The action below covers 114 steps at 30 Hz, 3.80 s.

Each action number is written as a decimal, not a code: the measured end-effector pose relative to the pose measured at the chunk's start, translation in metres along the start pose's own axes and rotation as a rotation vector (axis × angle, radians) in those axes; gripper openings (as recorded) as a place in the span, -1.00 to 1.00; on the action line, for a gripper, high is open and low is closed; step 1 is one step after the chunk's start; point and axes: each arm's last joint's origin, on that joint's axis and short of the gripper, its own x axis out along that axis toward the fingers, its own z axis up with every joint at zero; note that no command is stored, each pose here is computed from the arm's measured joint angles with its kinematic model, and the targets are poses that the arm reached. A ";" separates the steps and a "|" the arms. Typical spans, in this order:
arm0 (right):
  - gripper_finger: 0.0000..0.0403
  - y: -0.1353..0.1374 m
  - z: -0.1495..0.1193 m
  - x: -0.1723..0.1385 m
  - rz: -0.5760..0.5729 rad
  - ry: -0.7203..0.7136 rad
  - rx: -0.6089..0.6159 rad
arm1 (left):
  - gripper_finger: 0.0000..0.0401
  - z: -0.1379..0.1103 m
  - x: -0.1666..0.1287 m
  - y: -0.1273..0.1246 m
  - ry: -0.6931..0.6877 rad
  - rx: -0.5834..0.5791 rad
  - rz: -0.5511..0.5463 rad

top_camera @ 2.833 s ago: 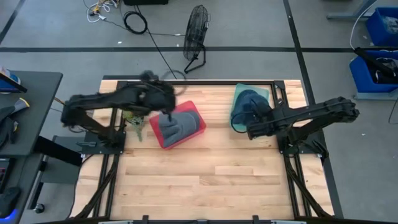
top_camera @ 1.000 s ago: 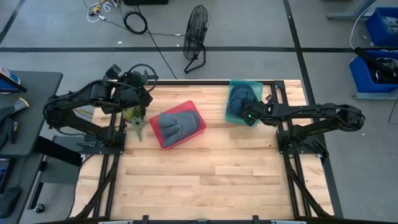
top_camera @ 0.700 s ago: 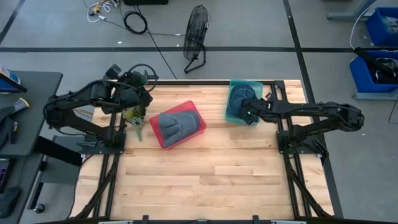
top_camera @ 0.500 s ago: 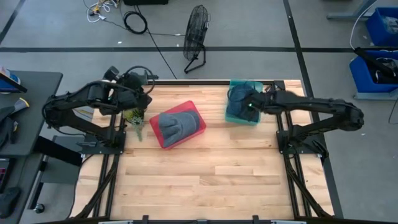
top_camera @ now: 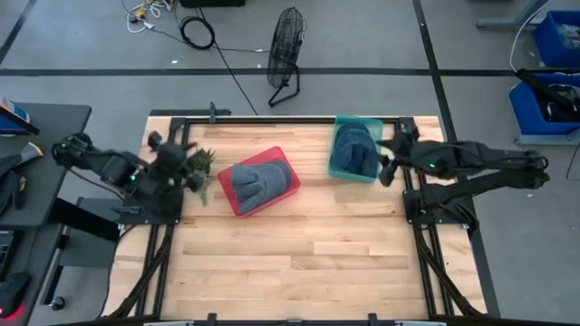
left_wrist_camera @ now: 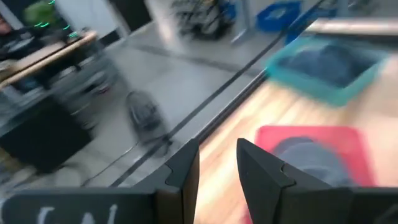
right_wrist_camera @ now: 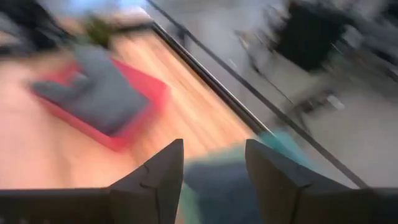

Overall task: Pick & Place hat
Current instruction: Return to Home Position

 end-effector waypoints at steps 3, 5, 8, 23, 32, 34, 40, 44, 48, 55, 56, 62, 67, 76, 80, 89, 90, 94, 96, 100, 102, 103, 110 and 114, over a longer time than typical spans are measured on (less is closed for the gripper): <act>-0.12 0.004 -0.024 0.002 0.169 -0.140 -0.027 | -0.45 -0.029 0.001 -0.010 -0.054 -0.027 -0.099; -0.12 0.005 -0.039 0.005 0.282 -0.230 -0.076 | -0.45 -0.046 0.003 -0.020 -0.078 -0.020 -0.171; -0.12 0.007 -0.059 0.007 0.426 -0.357 -0.133 | -0.45 -0.062 0.007 -0.033 -0.074 0.015 -0.330; -0.12 -0.019 -0.099 -0.014 0.461 -0.617 -0.043 | -0.45 -0.076 0.077 -0.041 -0.147 0.088 -0.611; -0.12 -0.017 -0.108 -0.008 0.466 -0.593 0.030 | -0.45 -0.091 0.080 -0.010 -0.224 -0.022 -0.561; -0.12 -0.013 -0.114 0.000 0.450 -0.595 0.031 | -0.45 -0.095 0.074 -0.003 -0.272 -0.048 -0.562; -0.12 -0.003 -0.132 0.022 0.442 -0.574 0.034 | -0.45 -0.117 0.068 0.001 -0.440 -0.133 -0.624; -0.12 0.001 -0.141 0.029 0.449 -0.546 0.055 | -0.45 -0.134 0.072 -0.005 -0.518 -0.122 -0.679; -0.12 0.005 -0.150 0.038 0.453 -0.527 0.071 | -0.45 -0.145 0.076 -0.008 -0.563 -0.195 -0.692; -0.12 0.010 -0.162 0.049 0.474 -0.543 0.060 | -0.45 -0.152 0.079 -0.010 -0.576 -0.198 -0.679; -0.12 0.011 -0.161 0.049 0.487 -0.547 0.050 | -0.45 -0.151 0.079 -0.009 -0.581 -0.202 -0.661; -0.12 0.012 -0.162 0.049 0.516 -0.541 0.050 | -0.45 -0.151 0.078 -0.004 -0.601 -0.188 -0.546; -0.12 0.012 -0.162 0.048 0.528 -0.539 0.042 | -0.45 -0.155 0.076 -0.002 -0.580 -0.201 -0.555; -0.12 0.012 -0.163 0.049 0.527 -0.537 0.037 | -0.45 -0.162 0.075 -0.001 -0.535 -0.190 -0.563; -0.12 0.013 -0.163 0.049 0.528 -0.542 -0.008 | -0.45 -0.172 0.080 -0.004 -0.405 -0.217 -0.590; -0.12 0.013 -0.163 0.049 0.546 -0.526 0.036 | -0.45 -0.173 0.080 -0.005 -0.398 -0.167 -0.584; -0.12 0.013 -0.163 0.049 0.546 -0.526 0.035 | -0.45 -0.174 0.080 -0.005 -0.394 -0.172 -0.585; -0.12 0.013 -0.163 0.049 0.546 -0.526 0.035 | -0.45 -0.174 0.080 -0.005 -0.394 -0.169 -0.585; -0.12 0.013 -0.163 0.049 0.546 -0.526 0.035 | -0.45 -0.173 0.080 -0.005 -0.397 -0.171 -0.584; -0.12 0.013 -0.163 0.049 0.546 -0.526 0.035 | -0.45 -0.173 0.080 -0.005 -0.401 -0.173 -0.583; -0.12 0.013 -0.163 0.049 0.546 -0.526 0.035 | -0.45 -0.173 0.080 -0.005 -0.401 -0.174 -0.582; -0.12 0.013 -0.163 0.049 0.546 -0.526 0.035 | -0.45 -0.173 0.080 -0.005 -0.402 -0.174 -0.582; -0.12 0.013 -0.163 0.049 0.546 -0.526 0.034 | -0.45 -0.173 0.080 -0.005 -0.403 -0.174 -0.582; -0.12 0.013 -0.163 0.049 0.546 -0.526 0.034 | -0.45 -0.173 0.080 -0.005 -0.403 -0.175 -0.582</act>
